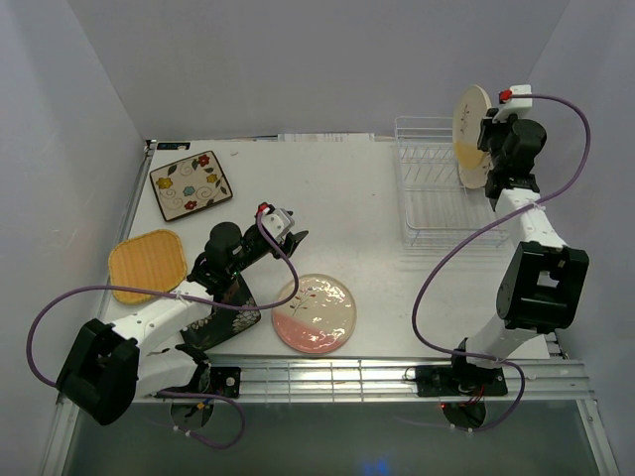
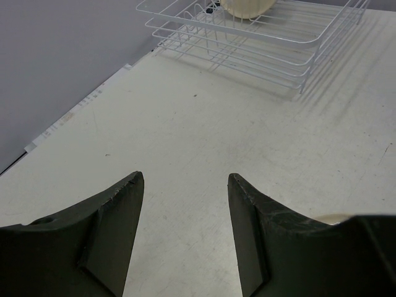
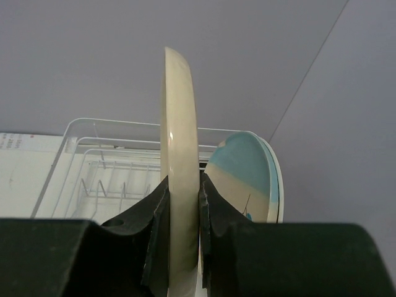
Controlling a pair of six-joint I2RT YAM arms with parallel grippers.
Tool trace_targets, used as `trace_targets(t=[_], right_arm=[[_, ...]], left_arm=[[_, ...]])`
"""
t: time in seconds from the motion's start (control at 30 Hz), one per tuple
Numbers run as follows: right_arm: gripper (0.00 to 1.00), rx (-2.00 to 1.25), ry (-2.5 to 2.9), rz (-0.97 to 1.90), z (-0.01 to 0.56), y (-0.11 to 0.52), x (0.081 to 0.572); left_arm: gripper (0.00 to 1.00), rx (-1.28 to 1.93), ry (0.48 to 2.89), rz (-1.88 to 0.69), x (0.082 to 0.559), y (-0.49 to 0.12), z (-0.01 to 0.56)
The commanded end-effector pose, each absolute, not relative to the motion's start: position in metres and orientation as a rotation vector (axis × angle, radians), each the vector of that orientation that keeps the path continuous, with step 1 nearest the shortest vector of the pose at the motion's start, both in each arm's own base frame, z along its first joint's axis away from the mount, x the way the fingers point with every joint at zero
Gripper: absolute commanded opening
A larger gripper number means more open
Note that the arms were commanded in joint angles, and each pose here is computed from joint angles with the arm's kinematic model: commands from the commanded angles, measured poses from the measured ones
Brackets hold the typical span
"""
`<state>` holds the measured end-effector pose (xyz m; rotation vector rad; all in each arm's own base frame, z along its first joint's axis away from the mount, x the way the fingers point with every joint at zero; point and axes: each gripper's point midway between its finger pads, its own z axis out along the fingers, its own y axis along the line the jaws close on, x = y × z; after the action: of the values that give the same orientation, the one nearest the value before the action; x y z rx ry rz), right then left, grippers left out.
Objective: Load the plates into the dish rack
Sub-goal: Insert the plate into the dish rack.
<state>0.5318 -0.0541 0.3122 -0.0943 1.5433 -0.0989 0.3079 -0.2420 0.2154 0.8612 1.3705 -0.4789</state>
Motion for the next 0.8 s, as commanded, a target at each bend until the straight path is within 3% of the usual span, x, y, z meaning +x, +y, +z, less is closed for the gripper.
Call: trace_targets(t=[0.0, 0.77], right_arm=[[0.08, -0.104, 1.264, -0.184, 0.395, -0.066, 0.529], [0.08, -0.087, 1.298, -0.248, 0.354, -0.099, 0.549]], left_arm=[[0.67, 0.867, 1.338, -0.502, 0.301, -0.243, 0.225], [0.67, 0.875, 1.339, -0.517, 0.299, -0.244, 0.224]])
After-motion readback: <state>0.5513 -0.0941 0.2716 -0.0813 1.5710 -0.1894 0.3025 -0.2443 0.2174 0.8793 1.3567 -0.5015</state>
